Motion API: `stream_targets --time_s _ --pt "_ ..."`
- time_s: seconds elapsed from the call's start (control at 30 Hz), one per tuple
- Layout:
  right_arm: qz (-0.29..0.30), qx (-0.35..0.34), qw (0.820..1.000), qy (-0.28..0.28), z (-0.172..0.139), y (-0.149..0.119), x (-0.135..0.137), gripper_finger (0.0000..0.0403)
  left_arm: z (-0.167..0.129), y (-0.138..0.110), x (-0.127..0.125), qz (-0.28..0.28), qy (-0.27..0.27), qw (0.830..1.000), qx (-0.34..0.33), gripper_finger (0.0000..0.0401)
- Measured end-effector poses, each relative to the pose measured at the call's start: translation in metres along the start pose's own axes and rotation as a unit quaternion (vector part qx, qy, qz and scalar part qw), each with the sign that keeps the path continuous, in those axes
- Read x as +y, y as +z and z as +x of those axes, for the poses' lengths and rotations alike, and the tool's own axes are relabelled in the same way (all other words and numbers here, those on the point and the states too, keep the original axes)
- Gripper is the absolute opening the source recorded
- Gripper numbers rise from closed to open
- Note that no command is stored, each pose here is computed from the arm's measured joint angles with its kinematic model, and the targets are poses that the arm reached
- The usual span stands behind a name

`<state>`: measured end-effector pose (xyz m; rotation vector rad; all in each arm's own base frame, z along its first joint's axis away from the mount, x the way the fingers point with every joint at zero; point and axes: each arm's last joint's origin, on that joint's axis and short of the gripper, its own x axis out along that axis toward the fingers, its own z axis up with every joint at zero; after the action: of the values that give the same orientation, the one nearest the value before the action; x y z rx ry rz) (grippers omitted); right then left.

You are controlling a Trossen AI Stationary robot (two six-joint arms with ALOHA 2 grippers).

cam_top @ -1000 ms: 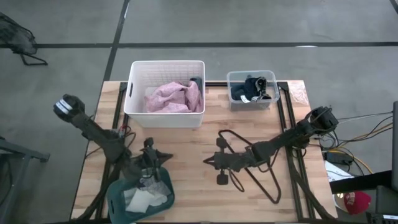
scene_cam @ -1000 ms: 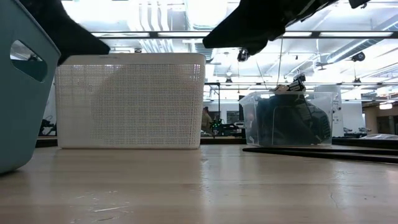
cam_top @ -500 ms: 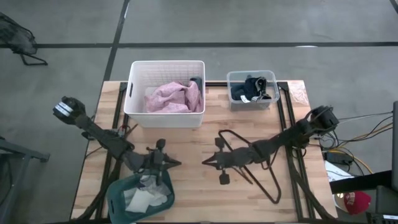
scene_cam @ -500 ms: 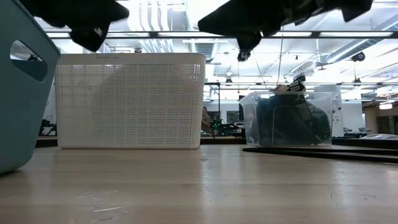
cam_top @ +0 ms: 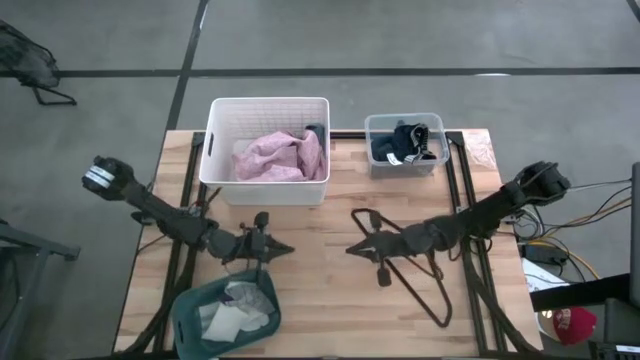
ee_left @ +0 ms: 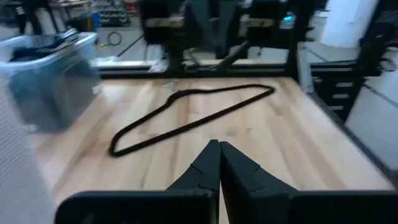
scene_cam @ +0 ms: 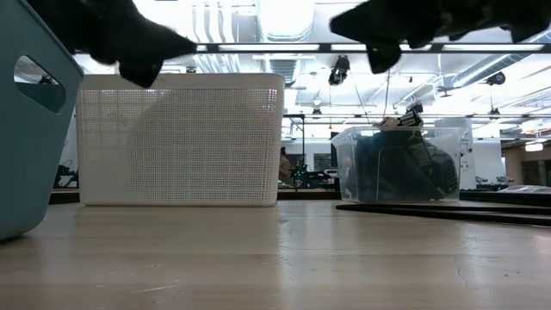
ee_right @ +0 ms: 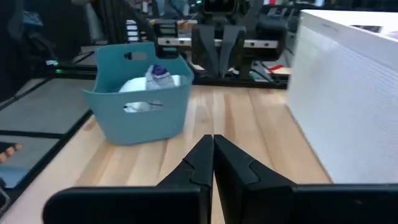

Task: Pick & Place Cloths
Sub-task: Return to Home Position

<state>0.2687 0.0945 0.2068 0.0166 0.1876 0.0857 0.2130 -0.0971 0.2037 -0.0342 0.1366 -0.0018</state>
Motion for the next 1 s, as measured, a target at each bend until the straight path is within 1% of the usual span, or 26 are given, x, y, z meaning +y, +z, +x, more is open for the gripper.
stream_targets --time_s 0.17,0.33,0.4,0.5,0.57,0.83,1.0 --pt "0.003 -0.011 1.0 -0.021 -0.016 -0.009 -0.006 0.0008 -0.01 -0.006 0.019 -0.021 0.019 1.0 -0.007 0.0007" --pt "0.007 -0.022 1.0 -0.02 -0.029 -0.012 -0.01 0.0008 -0.028 -0.015 0.032 -0.033 0.012 0.999 -0.021 0.0011" --pt "-0.003 -0.026 0.999 -0.025 -0.033 -0.012 -0.012 0.0008 -0.036 -0.02 0.036 -0.043 0.011 0.998 -0.033 0.0008" --pt "-0.006 -0.035 0.997 -0.062 -0.037 -0.011 -0.015 0.0008 -0.048 -0.03 0.041 -0.051 0.011 0.998 -0.04 0.0005" --pt "-0.004 -0.032 0.997 -0.075 -0.039 -0.013 -0.017 0.0008 -0.054 -0.033 0.044 -0.055 0.008 0.997 -0.05 0.0005" --pt "-0.012 -0.026 0.997 -0.076 -0.041 -0.017 -0.017 0.0008 -0.074 -0.046 0.054 -0.071 0.005 0.994 -0.083 0.0015" --pt "-0.012 -0.028 0.997 -0.073 -0.042 -0.017 -0.017 0.0008 -0.079 -0.042 0.056 -0.07 0.003 0.993 -0.099 0.0008"
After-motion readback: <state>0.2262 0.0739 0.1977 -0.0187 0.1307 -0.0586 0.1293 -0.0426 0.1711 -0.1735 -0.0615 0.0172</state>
